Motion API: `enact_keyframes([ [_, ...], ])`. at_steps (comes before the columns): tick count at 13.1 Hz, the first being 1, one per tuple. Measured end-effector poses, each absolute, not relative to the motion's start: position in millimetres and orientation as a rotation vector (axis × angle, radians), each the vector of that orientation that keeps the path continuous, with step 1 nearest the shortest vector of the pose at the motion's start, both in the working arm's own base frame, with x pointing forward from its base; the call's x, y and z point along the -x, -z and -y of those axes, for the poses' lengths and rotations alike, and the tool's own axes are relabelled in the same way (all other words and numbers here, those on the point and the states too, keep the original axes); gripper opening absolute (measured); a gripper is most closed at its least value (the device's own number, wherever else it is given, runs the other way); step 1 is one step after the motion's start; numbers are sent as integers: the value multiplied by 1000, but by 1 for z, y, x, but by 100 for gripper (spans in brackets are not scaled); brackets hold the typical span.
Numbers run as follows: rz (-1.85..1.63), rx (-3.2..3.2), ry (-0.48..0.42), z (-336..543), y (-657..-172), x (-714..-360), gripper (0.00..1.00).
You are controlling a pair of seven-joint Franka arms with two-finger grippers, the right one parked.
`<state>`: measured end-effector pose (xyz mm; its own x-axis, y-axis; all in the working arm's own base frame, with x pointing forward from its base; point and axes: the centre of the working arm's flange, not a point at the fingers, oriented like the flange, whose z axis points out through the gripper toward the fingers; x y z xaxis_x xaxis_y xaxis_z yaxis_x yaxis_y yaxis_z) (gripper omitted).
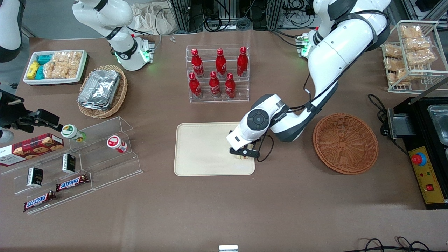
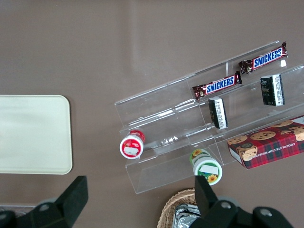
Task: Place sandwich from basket to tray
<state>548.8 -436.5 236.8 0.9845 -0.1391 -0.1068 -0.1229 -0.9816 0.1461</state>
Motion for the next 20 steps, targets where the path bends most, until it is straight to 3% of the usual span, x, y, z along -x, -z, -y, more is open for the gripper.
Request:
enact_keyframes([
  [4,152,-3082,189,413,-284,-562,99],
  [10,139,-3307,131,304,-455,-569,100],
  [16,42,-3329,187,202,-541,-565,100],
  [20,-92,-3337,182,158,-558,-569,100],
])
